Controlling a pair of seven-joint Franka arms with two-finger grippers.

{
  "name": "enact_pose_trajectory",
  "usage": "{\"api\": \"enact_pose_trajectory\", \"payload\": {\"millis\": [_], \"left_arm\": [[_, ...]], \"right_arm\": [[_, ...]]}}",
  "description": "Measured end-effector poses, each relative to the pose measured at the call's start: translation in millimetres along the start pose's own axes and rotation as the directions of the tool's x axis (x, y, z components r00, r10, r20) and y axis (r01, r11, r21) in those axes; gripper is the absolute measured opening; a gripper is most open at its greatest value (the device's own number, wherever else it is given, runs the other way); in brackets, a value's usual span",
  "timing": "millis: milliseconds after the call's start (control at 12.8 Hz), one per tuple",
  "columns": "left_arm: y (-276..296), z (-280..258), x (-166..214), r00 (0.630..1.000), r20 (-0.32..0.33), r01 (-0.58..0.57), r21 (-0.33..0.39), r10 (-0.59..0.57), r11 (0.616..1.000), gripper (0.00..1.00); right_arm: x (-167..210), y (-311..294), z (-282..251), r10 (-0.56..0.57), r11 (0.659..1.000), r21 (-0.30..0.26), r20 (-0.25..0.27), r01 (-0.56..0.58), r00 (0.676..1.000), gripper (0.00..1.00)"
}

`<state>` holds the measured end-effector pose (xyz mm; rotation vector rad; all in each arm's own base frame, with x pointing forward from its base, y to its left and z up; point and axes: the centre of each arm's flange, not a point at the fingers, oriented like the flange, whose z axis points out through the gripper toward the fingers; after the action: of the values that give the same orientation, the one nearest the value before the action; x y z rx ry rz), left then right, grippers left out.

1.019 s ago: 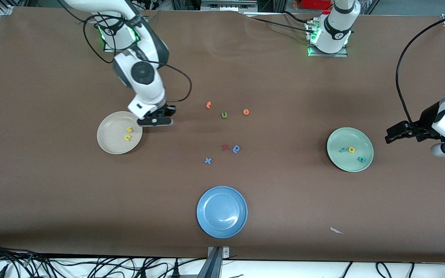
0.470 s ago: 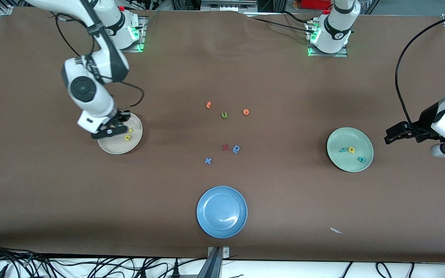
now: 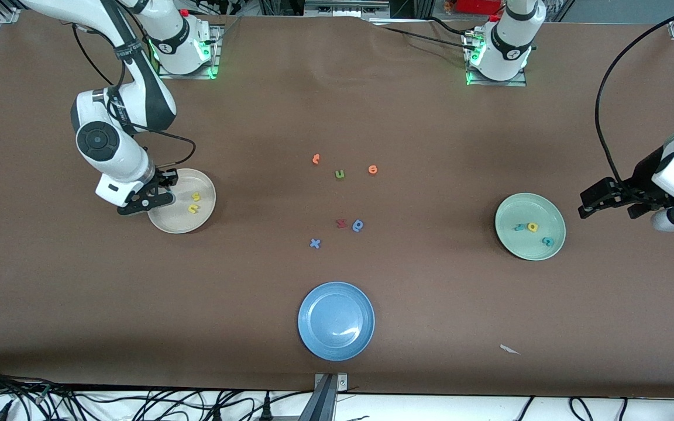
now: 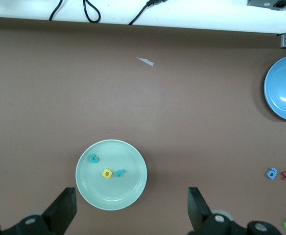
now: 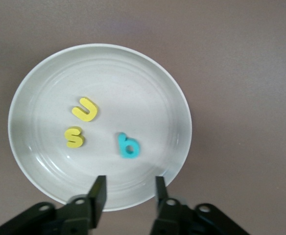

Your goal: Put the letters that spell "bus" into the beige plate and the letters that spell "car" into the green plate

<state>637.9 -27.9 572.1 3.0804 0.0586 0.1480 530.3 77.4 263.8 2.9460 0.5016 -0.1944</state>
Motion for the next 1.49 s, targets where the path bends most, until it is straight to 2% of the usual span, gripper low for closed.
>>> {"api": "enact_pose_trajectory", "payload": {"millis": [157, 314, 470, 784, 941, 1097, 1489], "left_arm": [[-1, 4, -5, 0.999, 0.045, 0.001, 0.004, -0.001, 1.0, 1.0], [-1, 2, -5, 0.999, 0.047, 0.001, 0.004, -0.001, 1.0, 1.0], [-1, 0, -6, 0.999, 0.044, 0.0, 0.004, -0.001, 1.0, 1.0], [-1, -2, -6, 0.999, 0.043, 0.0, 0.004, -0.001, 1.0, 1.0], [-1, -2, -6, 0.999, 0.043, 0.0, 0.004, -0.001, 1.0, 1.0], [-1, -2, -6, 0.999, 0.043, 0.0, 0.004, -0.001, 1.0, 1.0], [-1, -2, -6, 0.999, 0.043, 0.0, 0.004, -0.001, 1.0, 1.0]], "right_arm": [[1, 1, -3, 0.005, 1.0, 0.003, -0.006, -0.005, 1.0, 0.76], [5, 3, -15, 0.043, 0.999, 0.017, -0.028, -0.042, 0.999, 1.0], [13, 8, -39, 0.103, 0.994, 0.047, -0.034, -0.101, 0.994, 1.0], [34, 29, -124, 0.155, 0.987, 0.049, -0.068, -0.151, 0.986, 1.0], [36, 34, -160, 0.183, 0.981, 0.084, -0.064, -0.178, 0.981, 1.0], [34, 40, -195, 0.211, 0.971, 0.129, -0.061, -0.202, 0.975, 1.0], [13, 84, -276, 0.283, 0.953, 0.137, -0.092, -0.269, 0.955, 1.0]]}}
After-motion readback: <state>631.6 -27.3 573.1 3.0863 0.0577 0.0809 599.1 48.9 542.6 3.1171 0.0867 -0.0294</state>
